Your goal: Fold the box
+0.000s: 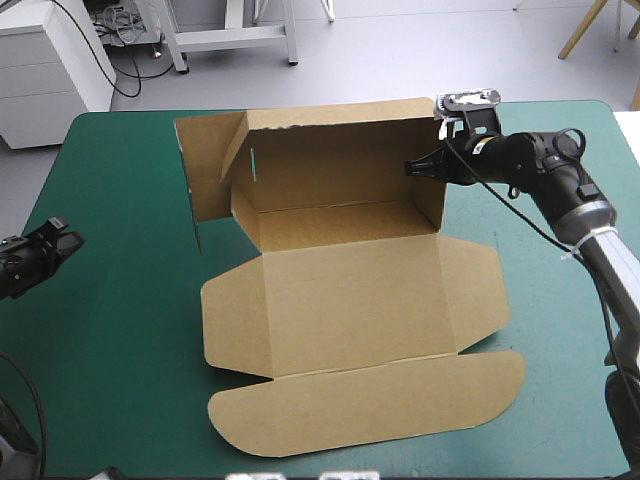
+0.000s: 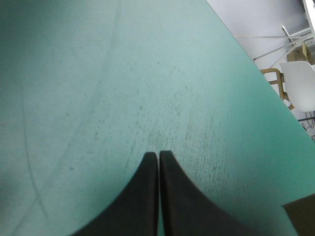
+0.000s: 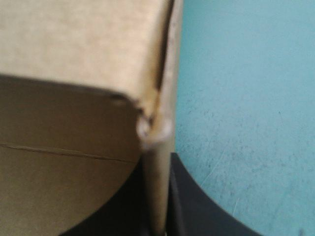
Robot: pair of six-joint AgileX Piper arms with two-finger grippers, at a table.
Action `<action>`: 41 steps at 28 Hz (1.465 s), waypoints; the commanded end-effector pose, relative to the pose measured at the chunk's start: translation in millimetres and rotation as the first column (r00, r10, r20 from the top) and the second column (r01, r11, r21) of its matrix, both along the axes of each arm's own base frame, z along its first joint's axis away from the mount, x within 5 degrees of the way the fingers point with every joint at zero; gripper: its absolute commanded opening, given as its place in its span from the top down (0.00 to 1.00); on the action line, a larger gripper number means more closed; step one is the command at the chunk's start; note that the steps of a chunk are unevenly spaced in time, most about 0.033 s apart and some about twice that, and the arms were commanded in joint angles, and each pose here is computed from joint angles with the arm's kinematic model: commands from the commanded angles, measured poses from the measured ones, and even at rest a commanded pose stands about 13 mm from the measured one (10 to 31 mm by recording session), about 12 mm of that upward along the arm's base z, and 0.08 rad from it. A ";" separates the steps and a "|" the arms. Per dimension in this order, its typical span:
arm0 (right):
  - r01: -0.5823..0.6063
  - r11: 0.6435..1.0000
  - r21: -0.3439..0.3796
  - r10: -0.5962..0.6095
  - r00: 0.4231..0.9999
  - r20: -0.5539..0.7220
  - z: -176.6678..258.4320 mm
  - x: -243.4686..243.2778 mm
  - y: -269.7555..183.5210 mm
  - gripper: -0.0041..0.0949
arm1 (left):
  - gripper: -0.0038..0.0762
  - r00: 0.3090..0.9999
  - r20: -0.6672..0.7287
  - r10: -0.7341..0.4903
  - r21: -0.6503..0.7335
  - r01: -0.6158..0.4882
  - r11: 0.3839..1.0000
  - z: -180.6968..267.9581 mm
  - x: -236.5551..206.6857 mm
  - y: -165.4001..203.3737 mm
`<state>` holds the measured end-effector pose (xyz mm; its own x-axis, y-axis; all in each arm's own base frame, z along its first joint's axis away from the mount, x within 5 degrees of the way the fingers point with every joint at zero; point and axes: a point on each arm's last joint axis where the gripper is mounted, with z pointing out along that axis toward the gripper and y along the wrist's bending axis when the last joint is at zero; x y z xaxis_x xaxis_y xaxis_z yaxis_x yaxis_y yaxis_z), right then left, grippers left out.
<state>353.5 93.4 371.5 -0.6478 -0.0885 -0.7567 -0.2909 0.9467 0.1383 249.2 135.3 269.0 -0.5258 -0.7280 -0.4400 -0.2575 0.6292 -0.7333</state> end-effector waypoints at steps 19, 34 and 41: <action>0.045 0.993 -0.109 -0.086 0.910 -0.406 -11.2 -20.9 -10.5 0.97 | 0.96 0.996 0.082 -0.032 -0.024 0.035 0.999 19.7 -1.6 -6.8; 0.061 0.970 -0.237 -0.149 0.917 -0.369 -68.2 30.6 -10.9 0.97 | 0.96 0.996 0.082 -0.043 -0.039 0.046 0.998 20.2 -2.0 -8.3; 0.069 0.973 -0.221 -0.147 0.923 -0.355 -67.5 32.0 -9.8 0.52 | 0.96 0.996 0.081 -0.031 -0.032 0.033 0.999 19.9 -1.6 -7.0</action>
<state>389.7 88.4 278.1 -0.9243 -0.1172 -0.3633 -0.1406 0.9893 0.0385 247.8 130.2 270.3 -0.5615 -0.7093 -0.4262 -0.2212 0.6250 -0.7486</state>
